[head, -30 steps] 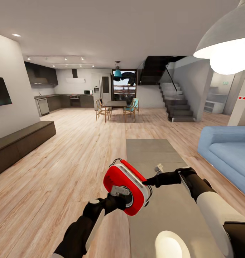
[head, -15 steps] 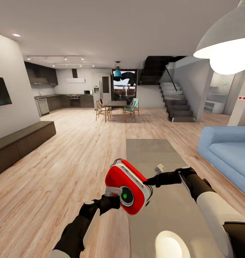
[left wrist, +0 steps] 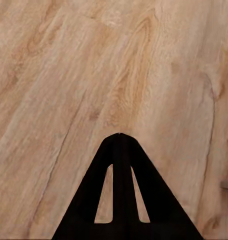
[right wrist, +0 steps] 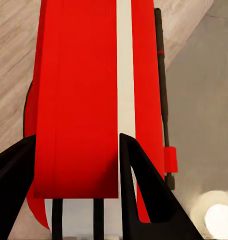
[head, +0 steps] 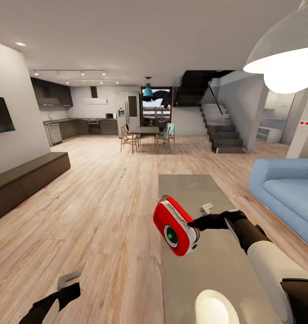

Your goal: Turn on the radio receiver that's on the table in the living room.

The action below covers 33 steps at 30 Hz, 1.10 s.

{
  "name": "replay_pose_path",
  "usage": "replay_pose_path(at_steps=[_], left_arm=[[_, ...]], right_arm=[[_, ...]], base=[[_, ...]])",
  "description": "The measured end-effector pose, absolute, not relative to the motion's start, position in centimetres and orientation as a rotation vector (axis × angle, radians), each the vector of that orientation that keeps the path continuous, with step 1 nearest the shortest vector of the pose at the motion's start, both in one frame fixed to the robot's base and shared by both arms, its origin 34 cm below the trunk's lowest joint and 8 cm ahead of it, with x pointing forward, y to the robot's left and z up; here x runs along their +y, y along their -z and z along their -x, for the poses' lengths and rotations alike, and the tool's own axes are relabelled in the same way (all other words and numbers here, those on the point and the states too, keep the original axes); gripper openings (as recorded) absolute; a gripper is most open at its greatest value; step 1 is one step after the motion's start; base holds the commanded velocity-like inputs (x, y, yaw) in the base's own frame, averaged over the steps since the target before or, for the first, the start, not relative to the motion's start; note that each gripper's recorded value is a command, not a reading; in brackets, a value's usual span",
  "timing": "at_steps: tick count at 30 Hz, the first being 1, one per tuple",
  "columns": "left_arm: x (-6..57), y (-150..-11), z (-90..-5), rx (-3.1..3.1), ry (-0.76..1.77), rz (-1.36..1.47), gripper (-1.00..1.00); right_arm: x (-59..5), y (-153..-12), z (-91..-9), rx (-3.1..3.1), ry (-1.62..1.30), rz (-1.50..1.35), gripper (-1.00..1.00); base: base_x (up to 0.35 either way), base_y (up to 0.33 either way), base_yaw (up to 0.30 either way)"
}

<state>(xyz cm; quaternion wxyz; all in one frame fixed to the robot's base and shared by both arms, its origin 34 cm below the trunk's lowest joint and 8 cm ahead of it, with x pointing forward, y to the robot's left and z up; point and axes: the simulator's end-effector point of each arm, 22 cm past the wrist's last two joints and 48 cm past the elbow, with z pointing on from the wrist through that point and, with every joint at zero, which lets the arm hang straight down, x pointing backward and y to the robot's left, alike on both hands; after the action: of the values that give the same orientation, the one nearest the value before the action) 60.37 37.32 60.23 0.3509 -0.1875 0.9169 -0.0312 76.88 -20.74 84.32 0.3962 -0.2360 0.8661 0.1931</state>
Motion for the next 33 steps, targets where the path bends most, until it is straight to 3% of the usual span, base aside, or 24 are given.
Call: replay_pose_path(at_steps=[6, 33], left_arm=[[38.5, -57.9, -58.0, 2.340, -0.025, 0.551, -1.00], [38.8, -57.7, -57.6, 2.347, -0.027, 0.559, -1.00]], right_arm=[[-23.6, -82.0, -77.5, 2.275, -0.345, 0.504, -1.00], [-27.4, -73.5, -72.0, 2.606, -0.268, 0.350, -1.00]], base=[[0.000, 0.000, 0.000], [0.000, 0.000, 0.000]])
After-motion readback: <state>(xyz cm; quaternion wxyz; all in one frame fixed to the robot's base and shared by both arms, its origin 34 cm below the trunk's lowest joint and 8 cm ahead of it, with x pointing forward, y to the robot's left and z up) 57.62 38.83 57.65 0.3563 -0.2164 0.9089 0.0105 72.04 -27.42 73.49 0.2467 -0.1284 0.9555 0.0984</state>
